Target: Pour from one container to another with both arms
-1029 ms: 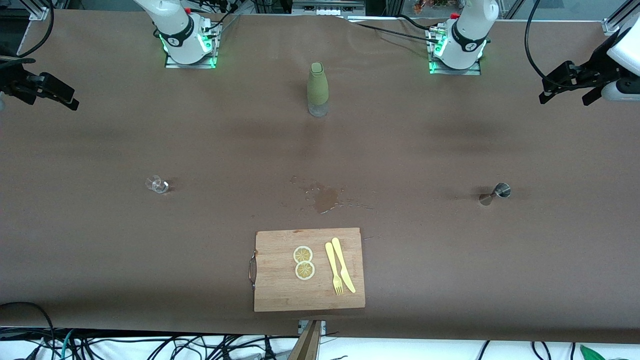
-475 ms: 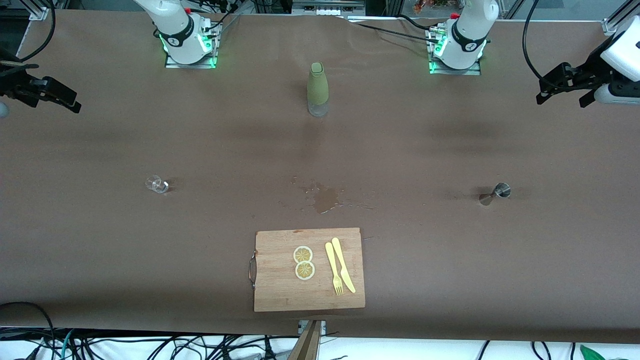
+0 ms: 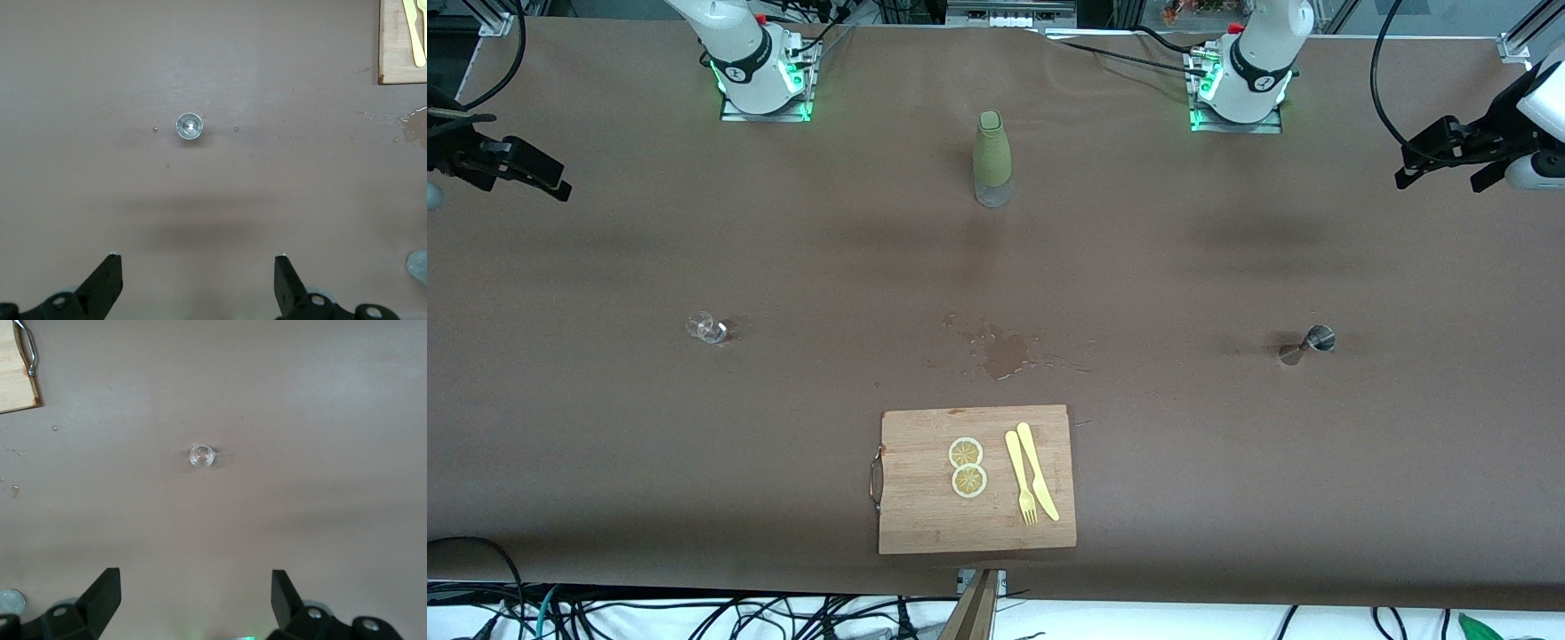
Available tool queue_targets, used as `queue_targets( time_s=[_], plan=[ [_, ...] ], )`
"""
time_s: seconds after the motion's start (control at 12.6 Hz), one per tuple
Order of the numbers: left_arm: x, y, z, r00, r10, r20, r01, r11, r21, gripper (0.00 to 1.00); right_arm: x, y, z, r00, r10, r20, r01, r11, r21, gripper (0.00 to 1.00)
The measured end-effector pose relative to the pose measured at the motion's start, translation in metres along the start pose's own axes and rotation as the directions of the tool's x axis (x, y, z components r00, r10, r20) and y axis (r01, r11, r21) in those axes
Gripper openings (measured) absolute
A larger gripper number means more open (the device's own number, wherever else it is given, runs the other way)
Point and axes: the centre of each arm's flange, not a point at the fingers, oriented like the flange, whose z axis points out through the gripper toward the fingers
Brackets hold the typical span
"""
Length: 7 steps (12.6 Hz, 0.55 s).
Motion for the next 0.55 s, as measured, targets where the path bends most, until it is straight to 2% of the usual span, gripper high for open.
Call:
queue_targets(
  time_s=[0.55],
  plan=[
    [-0.0023, -0.0056, 0.0015, 1.000, -0.011, 0.020, 0.011, 1.000, -0.001, 1.00, 0.0001, -0.0003, -0.0009, 1.000, -0.031, -0.002, 0.031, 1.000, 0.000, 1.00]
  ],
)
